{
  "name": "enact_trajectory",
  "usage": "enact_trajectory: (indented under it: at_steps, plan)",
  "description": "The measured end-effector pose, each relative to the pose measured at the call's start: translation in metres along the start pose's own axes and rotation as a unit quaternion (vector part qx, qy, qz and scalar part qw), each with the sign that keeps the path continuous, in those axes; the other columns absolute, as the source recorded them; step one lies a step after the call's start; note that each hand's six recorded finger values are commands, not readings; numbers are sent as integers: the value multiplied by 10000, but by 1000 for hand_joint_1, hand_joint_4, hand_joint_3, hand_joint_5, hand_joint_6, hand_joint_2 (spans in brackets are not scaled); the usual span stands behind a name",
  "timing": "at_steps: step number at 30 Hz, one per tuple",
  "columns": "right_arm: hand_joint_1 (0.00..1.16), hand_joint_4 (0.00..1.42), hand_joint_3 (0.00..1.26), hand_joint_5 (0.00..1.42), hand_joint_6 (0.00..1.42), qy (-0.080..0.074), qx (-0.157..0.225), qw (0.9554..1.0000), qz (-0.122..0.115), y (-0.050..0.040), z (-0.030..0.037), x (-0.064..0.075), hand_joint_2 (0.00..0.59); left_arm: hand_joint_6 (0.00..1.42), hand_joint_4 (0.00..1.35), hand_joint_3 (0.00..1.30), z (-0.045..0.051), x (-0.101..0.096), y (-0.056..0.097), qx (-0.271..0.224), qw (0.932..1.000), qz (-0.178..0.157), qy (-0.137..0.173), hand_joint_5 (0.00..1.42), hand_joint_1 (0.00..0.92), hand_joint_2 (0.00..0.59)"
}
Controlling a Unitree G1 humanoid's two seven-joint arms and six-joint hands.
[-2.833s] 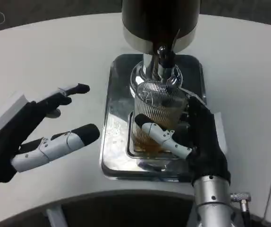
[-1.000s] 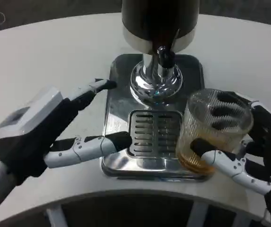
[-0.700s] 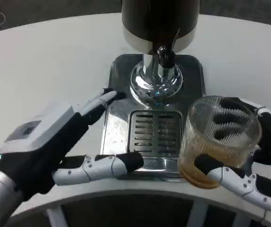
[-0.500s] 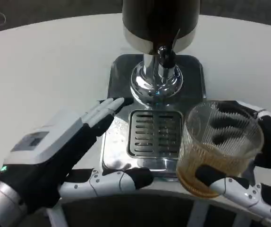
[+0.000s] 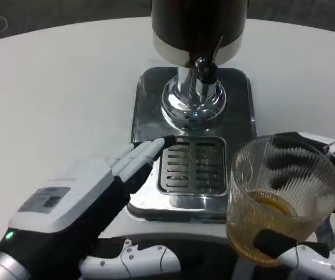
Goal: Grasp the cup under the faucet to collect the drink, then remove the cup.
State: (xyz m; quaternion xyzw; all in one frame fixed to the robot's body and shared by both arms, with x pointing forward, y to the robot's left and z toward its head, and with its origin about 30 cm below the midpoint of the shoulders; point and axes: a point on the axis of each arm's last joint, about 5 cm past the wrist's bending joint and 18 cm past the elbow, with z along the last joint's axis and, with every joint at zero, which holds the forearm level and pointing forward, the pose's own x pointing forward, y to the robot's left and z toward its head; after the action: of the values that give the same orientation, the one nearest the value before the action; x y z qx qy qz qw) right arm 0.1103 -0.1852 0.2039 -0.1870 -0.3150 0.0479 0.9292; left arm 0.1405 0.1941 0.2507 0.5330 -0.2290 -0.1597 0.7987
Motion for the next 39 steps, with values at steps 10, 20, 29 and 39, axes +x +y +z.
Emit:
enact_trajectory:
  at_steps: [10, 20, 29, 39]
  plan:
    - [821, 1026, 863, 1219, 1323, -55, -116, 9998, 172, -59, 16, -46, 264, 2, 0, 0, 92, -73, -22, 343, 9991, -253, -36, 0, 0, 49]
    - [818, 1038, 876, 1232, 1323, -65, -74, 9997, 245, -75, 26, -68, 262, 0, 0, 0, 131, -102, -41, 488, 9973, -543, 3, 0, 0, 50]
    - [816, 1038, 877, 1234, 1323, -79, -107, 9995, 280, -85, 28, -64, 262, 0, 0, 0, 133, -87, -41, 453, 9973, -584, 38, 0, 0, 50]
    - [816, 1039, 883, 1234, 1323, -88, -123, 9994, 303, -90, 28, -61, 262, 0, 0, 0, 133, -88, -51, 464, 9972, -577, 111, 0, 0, 50]
